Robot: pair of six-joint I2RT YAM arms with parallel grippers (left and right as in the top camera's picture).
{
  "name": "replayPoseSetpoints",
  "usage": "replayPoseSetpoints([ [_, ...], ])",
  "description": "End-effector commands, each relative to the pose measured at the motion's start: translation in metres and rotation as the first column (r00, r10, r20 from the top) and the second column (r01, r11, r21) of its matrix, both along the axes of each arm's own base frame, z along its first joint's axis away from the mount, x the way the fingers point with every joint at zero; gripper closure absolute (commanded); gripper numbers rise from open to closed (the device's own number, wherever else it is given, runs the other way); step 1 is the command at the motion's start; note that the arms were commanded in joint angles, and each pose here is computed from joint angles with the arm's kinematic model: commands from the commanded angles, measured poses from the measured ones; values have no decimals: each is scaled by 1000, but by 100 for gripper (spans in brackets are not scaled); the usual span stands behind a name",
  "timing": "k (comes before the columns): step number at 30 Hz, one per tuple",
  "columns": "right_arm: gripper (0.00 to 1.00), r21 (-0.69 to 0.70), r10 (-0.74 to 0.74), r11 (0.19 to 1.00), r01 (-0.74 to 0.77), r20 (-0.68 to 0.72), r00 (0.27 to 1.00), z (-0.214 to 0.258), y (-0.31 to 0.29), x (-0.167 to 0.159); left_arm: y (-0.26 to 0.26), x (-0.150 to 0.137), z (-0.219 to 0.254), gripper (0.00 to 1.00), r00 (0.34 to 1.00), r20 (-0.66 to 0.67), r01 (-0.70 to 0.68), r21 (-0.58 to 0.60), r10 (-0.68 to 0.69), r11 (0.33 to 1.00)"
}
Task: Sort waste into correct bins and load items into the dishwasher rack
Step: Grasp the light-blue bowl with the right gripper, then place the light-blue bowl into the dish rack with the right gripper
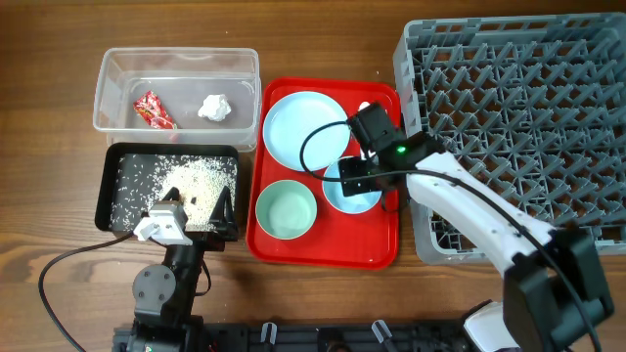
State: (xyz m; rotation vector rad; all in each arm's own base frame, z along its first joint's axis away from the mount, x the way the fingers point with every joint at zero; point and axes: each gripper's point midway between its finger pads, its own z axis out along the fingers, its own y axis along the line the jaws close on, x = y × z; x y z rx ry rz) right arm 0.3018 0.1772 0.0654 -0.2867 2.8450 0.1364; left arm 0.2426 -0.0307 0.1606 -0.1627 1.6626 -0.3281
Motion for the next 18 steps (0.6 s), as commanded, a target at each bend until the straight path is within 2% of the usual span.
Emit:
replayPoseSetpoints([
  [1,20,-65,-45,997,46,7,999,-18,-14,12,0,0,-2,0,1000,3,5,4,-5,1000],
  [2,23,-69,-54,996,53,-22,998,-27,-18,12,0,0,-2,0,1000,3,5,4,-5,1000],
  [3,37,-32,-31,999,29,-72,997,-39,-11,8,0,0,-2,0,1000,3,5,4,-5,1000],
  [5,71,-10,13,1000,-14,-111,994,-48,-5,3,0,0,-2,0,1000,3,5,4,-5,1000],
  [9,94,-23,-33,999,31,-75,997,-33,-11,8,0,0,-2,0,1000,3,5,4,-5,1000],
  [12,96,-87,-109,990,111,23,994,-5,-32,14,0,0,-2,0,1000,3,5,4,-5,1000],
  [15,96,-57,-128,988,141,191,973,51,-43,21,0,0,-2,0,1000,3,5,4,-5,1000],
  [17,96,-49,-177,977,207,355,918,99,-62,26,0,0,-2,0,1000,3,5,4,-5,1000],
  [18,96,-64,-252,945,320,482,839,132,-88,28,0,0,-2,0,1000,3,5,4,-5,1000],
])
